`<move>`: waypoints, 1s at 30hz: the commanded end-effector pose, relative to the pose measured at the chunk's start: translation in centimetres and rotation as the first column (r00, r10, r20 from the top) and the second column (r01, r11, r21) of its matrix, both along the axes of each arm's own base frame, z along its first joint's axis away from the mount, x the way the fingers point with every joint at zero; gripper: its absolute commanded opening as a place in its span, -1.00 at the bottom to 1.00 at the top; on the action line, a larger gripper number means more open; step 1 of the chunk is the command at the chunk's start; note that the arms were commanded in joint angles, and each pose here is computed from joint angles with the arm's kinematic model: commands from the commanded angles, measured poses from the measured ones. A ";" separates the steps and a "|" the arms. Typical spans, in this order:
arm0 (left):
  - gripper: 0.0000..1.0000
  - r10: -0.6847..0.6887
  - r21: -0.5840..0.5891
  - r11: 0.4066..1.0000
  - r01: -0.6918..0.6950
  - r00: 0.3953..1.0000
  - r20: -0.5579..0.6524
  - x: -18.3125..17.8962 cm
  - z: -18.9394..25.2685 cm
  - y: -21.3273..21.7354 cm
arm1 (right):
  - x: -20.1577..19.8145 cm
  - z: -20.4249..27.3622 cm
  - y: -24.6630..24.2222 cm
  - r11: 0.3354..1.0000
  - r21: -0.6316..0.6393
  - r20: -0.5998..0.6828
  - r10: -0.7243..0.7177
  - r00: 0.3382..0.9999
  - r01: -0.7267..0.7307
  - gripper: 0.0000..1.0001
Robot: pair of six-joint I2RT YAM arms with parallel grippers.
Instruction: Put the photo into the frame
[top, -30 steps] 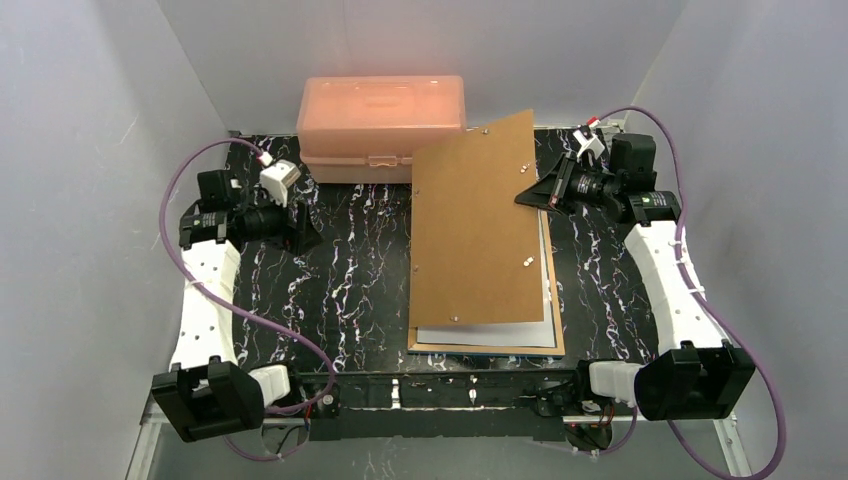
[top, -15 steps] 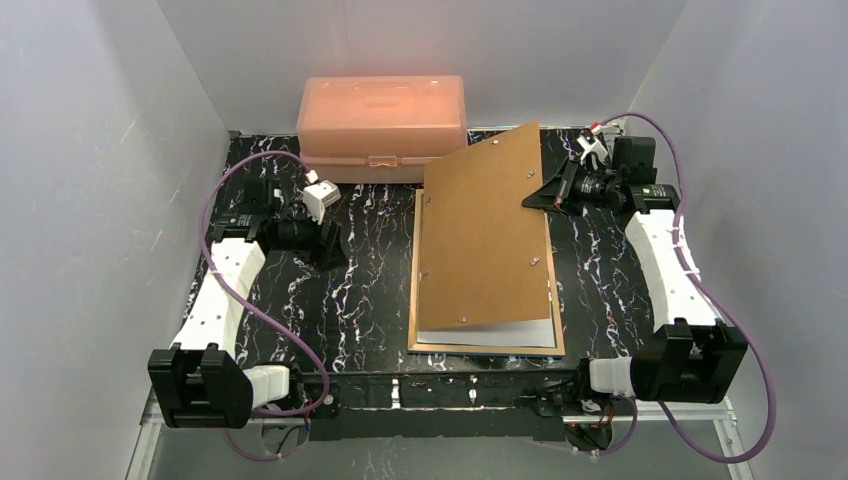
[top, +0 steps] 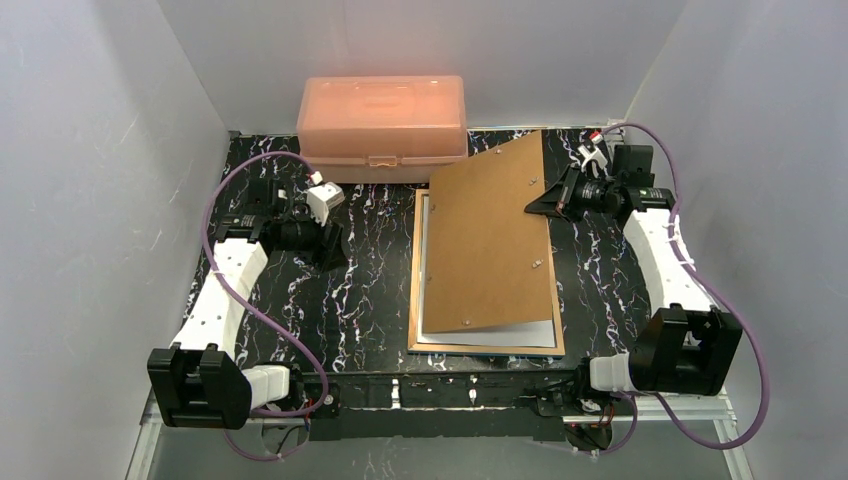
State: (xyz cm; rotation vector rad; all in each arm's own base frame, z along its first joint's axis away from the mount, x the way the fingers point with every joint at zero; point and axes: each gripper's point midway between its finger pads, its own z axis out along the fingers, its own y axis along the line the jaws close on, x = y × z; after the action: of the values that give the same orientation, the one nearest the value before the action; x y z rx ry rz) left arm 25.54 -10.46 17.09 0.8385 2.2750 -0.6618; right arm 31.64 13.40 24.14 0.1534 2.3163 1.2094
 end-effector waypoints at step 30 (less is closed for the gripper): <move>0.14 -0.037 0.047 0.998 0.034 0.998 0.051 -0.3 -0.2 -0.4 | 0.3 -3.9 0.9 0.992 0.112 -0.071 0.057 0.996 -0.049 -0.97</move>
State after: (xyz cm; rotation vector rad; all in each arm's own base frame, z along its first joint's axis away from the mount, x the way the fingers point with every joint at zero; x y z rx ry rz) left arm 25.48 -10.72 16.14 0.8841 2.2718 -0.6147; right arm 31.84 13.89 19.55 0.2044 2.3681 1.2982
